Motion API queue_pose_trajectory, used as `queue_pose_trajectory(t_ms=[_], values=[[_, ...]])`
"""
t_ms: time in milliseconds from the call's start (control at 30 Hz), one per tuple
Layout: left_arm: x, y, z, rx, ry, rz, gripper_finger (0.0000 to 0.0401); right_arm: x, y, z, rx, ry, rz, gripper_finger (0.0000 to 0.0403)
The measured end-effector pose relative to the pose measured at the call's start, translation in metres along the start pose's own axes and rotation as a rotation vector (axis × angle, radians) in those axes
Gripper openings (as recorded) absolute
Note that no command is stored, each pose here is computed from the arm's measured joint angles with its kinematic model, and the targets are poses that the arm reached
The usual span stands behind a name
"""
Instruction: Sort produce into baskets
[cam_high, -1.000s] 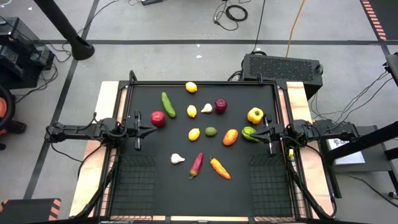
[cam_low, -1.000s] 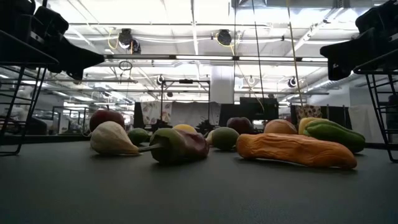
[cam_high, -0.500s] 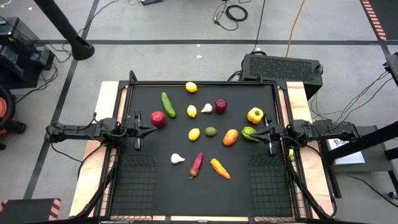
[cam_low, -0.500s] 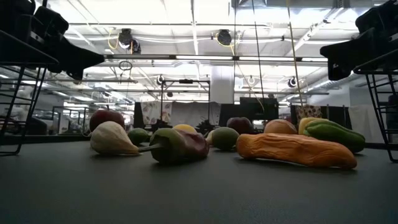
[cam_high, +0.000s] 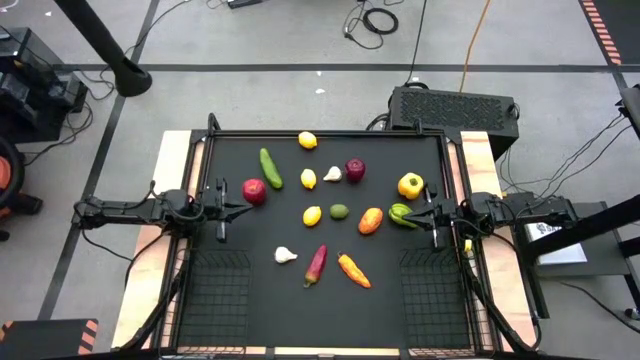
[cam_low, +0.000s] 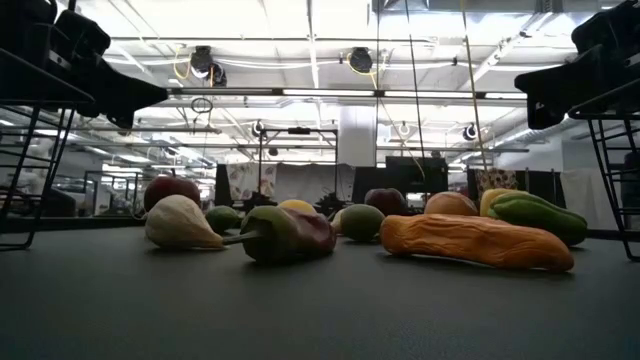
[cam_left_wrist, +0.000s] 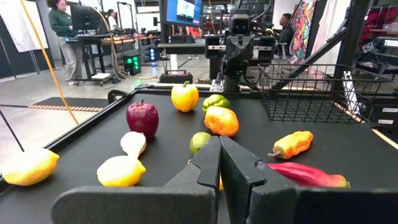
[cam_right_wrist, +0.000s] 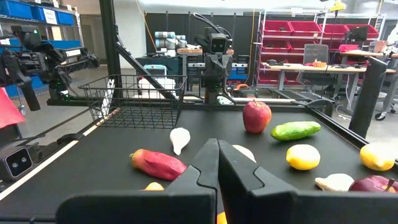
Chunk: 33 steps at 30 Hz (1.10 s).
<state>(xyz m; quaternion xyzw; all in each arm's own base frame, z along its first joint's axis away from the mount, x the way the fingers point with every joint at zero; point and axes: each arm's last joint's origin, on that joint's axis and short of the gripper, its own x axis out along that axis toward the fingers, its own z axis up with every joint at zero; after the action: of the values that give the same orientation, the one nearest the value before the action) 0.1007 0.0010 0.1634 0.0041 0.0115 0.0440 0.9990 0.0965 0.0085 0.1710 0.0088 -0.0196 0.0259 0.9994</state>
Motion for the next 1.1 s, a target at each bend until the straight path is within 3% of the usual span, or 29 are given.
queue_pose_trajectory(t_ms=[833, 1100], values=[[0.0, 0.0001, -0.0001, 0.0, 0.0, 0.002, 0.0013, 0.0, 0.0, 0.0, 0.0, 0.0, 0.0, 0.0], [-0.0001, 0.0019, 0.0012, -0.001, -0.012, 0.064, 0.0013, 0.0, 0.0, 0.0, 0.0, 0.0, 0.0, 0.0]])
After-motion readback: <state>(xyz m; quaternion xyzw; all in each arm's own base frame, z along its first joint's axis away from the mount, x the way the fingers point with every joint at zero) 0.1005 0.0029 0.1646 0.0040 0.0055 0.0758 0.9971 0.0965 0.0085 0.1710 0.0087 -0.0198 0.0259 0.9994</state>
